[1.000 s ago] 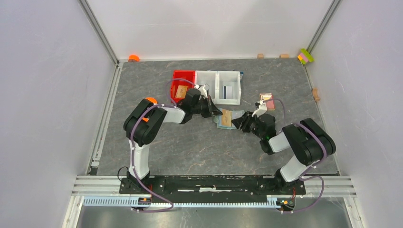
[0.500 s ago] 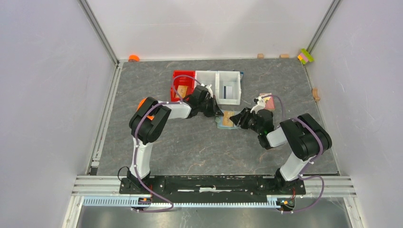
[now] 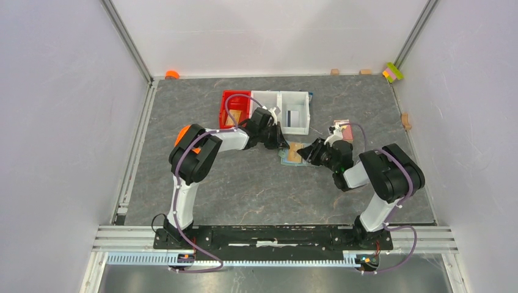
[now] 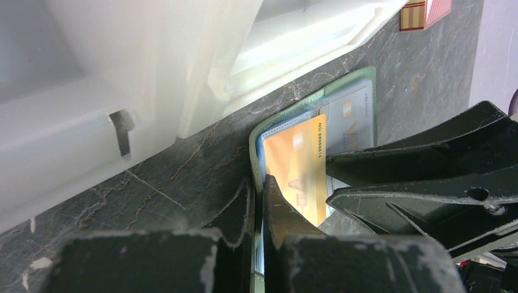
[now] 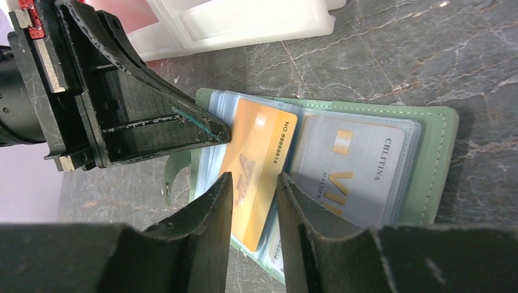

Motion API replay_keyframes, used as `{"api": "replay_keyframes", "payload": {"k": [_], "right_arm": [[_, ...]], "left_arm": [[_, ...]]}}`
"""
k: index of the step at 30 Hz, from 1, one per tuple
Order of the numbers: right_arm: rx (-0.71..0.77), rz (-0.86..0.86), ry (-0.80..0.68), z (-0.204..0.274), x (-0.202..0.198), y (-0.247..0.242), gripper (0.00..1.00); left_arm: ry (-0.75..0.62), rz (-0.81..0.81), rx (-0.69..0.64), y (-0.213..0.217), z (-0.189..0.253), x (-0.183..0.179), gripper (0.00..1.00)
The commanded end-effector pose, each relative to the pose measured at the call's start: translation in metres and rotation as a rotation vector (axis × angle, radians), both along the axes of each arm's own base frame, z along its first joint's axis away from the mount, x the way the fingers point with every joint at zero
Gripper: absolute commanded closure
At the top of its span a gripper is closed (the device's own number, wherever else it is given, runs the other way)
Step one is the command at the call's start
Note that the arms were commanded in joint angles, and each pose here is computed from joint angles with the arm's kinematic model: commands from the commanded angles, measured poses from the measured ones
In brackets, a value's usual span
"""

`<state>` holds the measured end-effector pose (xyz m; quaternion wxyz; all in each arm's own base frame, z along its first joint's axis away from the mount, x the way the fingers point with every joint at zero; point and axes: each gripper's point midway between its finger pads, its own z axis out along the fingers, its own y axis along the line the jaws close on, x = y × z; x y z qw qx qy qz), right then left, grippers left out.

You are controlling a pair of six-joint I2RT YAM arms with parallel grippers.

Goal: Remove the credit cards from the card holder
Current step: Remove the credit card from the card holder.

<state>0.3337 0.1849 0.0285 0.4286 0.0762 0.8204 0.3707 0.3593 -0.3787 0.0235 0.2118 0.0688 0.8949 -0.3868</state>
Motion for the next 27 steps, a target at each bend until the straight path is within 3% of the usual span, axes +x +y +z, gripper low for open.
{"api": "replay_keyframes", "payload": {"k": [1, 9, 17, 27], "right_arm": [[0.060, 0.015, 0.005, 0.001, -0.007, 0.003, 0.64], [0.097, 0.033, -0.011, 0.006, -0.006, 0.007, 0.72], [0.104, 0.048, -0.062, 0.020, -0.006, 0.008, 0.99], [-0.038, -0.128, -0.027, 0.005, -0.006, -0.034, 1.00]], "left_arm": [[0.060, -0.061, 0.094, 0.002, -0.033, -0.022, 0.98], [0.081, -0.092, 0.111, -0.005, -0.039, -0.030, 0.98], [0.085, -0.098, 0.115, -0.006, -0.039, -0.031, 0.98], [0.042, -0.041, 0.145, 0.006, -0.032, -0.021, 0.86]]}}
